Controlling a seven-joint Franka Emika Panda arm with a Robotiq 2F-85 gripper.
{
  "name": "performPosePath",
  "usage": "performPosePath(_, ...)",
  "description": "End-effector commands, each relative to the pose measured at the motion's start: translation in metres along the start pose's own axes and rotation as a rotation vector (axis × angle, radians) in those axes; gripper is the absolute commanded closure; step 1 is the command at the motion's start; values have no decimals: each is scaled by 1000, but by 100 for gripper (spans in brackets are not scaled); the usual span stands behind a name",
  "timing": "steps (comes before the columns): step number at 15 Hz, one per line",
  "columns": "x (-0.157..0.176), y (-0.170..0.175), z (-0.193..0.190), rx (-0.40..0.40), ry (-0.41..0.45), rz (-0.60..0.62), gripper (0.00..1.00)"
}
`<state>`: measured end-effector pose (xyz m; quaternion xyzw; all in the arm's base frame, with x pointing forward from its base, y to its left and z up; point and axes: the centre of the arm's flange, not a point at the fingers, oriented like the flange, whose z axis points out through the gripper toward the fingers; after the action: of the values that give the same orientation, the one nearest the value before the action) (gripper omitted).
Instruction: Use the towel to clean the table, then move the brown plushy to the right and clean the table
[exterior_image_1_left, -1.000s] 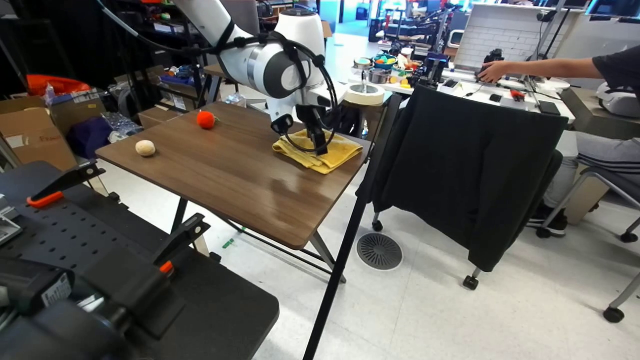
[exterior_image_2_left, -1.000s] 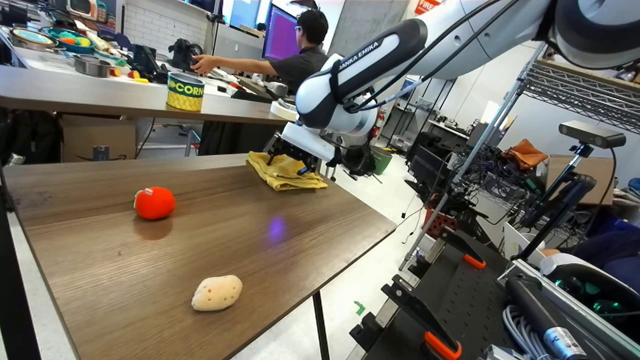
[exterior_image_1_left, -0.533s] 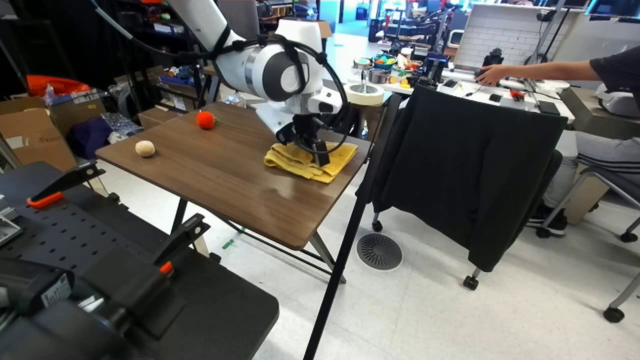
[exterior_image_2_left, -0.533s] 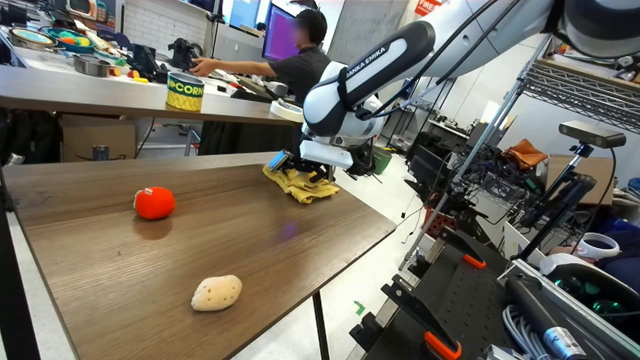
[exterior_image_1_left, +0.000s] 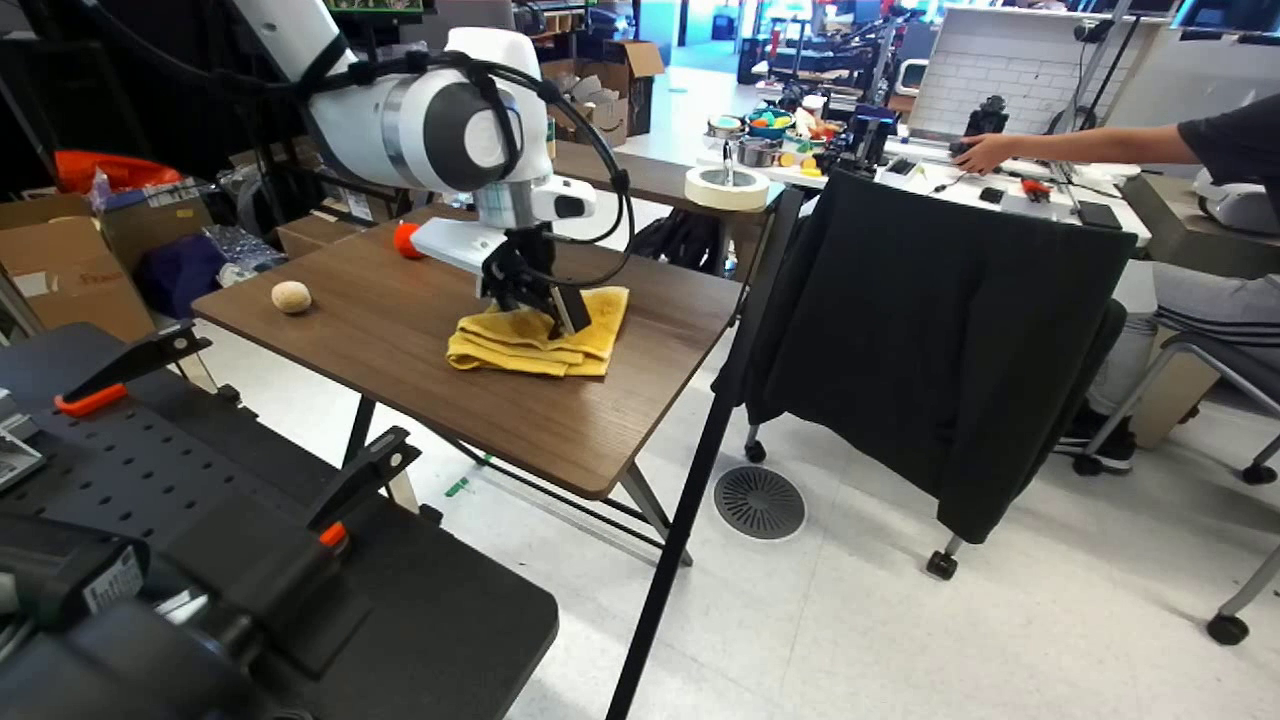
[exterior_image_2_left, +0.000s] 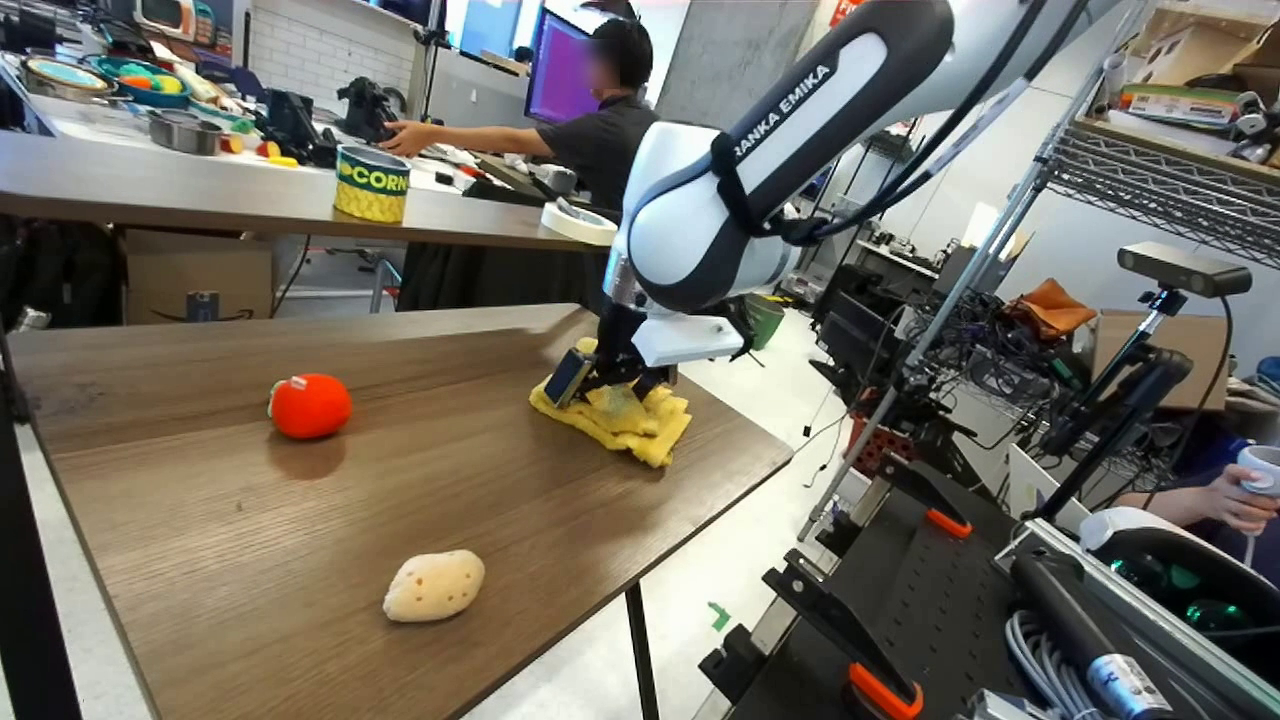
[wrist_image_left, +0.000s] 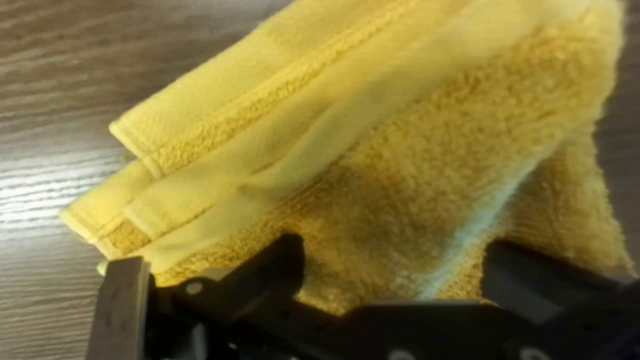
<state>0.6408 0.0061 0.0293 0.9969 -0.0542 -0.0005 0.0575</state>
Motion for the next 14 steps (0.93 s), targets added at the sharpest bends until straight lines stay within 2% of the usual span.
performPosePath(1,-85,-27,-14,-26,-51,-191,0)
performPosePath(2,-97,-36,-10,-45,-59,-225,0)
performPosePath(4,-98,-37,1,-101,-83,-207,0)
performPosePath(8,-88,16,9,-245,-56,-95,0)
performPosePath(9,-89,24,11,-249,-37,-38,0)
performPosePath(10,-87,34,13,-288,-16,-40,0)
performPosePath(14,-74,58,24,-290,42,67,0)
